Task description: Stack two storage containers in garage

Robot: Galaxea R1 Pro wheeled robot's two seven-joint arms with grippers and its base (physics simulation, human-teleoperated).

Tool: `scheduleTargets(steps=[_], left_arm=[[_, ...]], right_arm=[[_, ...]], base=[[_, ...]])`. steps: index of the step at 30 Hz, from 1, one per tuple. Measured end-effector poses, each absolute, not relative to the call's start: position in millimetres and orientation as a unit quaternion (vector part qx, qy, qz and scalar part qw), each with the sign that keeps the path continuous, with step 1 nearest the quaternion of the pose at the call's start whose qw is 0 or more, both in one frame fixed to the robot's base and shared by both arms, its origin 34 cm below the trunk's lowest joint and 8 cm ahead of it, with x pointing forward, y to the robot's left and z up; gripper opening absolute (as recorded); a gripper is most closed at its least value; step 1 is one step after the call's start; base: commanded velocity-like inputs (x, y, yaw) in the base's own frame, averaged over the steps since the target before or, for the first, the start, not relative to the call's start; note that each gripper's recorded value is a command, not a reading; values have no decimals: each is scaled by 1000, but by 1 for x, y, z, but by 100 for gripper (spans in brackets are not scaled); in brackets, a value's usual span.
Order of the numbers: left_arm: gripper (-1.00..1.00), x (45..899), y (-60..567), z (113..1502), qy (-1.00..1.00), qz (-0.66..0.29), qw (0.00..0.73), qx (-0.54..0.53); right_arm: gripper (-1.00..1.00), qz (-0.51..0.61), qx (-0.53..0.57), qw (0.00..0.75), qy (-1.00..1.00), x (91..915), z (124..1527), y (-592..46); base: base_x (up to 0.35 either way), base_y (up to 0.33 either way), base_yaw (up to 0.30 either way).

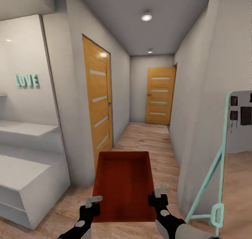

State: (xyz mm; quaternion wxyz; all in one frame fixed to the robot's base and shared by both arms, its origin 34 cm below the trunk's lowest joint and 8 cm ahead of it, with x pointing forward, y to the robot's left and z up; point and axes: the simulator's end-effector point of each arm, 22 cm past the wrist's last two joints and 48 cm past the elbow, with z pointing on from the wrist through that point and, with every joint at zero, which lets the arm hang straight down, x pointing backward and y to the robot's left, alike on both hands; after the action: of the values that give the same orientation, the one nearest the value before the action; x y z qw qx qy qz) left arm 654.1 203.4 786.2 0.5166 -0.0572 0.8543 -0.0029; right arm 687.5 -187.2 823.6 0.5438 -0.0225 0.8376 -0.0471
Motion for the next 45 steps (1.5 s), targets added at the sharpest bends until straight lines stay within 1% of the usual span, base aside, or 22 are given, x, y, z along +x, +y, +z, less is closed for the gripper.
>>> scheduleTargets(steps=[13,31,39,45], left_arm=[[-100,655,203,789,853,-3,518,-57],[-100,655,204,789,853,-3,519,-57],[-100,655,204,789,853,-3,519,-57],[-100,655,204,789,853,-3,519,-57]], right_arm=[[-100,-47,-22,546,836,688,826,-187],[-100,-47,-23,546,836,688,827,-187],[-100,-48,-22,546,836,688,827,-187],[-100,-47,-22,546,836,688,827,-187]], base=[[303,215,-264],[304,195,-18],[320,60,-11],[322,2,-215]])
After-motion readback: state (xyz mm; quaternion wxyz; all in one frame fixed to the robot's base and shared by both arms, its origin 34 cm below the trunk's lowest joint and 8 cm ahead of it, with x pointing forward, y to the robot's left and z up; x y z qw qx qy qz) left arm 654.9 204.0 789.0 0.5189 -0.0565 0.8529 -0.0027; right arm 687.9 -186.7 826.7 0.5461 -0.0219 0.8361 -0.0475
